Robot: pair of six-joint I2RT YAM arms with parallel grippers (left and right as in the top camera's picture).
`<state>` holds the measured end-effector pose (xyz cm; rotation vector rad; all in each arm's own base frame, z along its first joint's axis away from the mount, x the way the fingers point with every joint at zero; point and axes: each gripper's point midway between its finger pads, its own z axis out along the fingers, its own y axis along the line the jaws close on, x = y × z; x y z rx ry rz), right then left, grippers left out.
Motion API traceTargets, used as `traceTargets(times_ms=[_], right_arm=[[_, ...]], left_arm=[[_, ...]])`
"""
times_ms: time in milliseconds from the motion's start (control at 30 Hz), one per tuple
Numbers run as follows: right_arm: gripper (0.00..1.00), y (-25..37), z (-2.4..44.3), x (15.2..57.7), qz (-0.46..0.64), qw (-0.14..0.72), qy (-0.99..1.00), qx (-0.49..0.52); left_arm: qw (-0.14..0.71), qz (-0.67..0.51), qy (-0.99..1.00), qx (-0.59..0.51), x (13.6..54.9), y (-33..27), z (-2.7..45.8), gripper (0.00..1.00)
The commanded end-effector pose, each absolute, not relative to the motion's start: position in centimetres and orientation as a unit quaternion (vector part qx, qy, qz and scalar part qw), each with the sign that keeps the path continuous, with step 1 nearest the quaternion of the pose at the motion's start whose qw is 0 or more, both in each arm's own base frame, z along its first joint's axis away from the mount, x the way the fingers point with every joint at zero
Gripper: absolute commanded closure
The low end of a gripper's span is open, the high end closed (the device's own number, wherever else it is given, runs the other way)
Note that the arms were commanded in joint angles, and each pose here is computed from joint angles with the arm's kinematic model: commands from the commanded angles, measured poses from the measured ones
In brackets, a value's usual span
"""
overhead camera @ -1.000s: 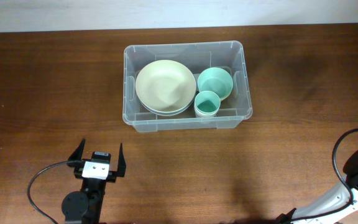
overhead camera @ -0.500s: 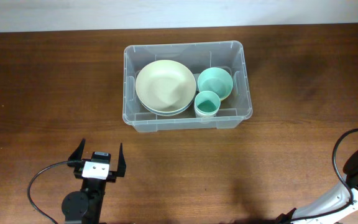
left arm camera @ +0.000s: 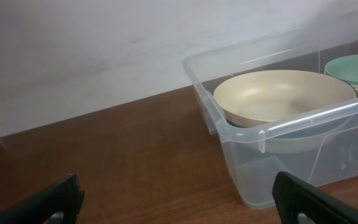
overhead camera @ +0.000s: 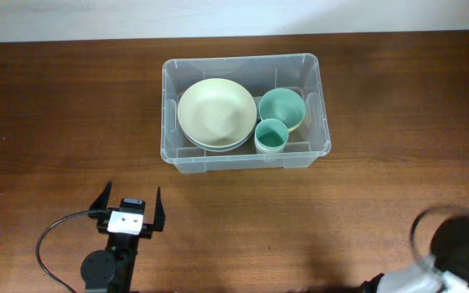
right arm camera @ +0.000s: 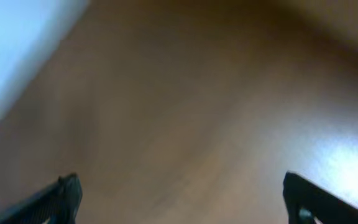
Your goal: Pack container
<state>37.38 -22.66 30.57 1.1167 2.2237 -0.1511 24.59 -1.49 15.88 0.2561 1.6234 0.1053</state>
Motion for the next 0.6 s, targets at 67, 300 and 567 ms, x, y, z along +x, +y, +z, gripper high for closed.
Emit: traceTargets(times_ms=[67, 300, 567], right_arm=[[0.01, -16.9, 35.2, 37.4, -0.050, 0.442, 0.824, 0.350], [0.01, -11.6, 34.5, 34.9, -0.017, 0.542, 0.787, 0.294], [0.01, -8.1, 31.2, 31.4, 0.013, 0.650, 0.721, 0.241]], left_arm=[[0.676, 0.052, 0.727, 0.112, 24.6, -1.3, 15.6, 0.00], [0.676, 0.052, 0.727, 0.113, 24.6, -1.3, 15.6, 0.00], [0.676, 0.052, 0.727, 0.112, 24.6, -1.3, 15.6, 0.00]])
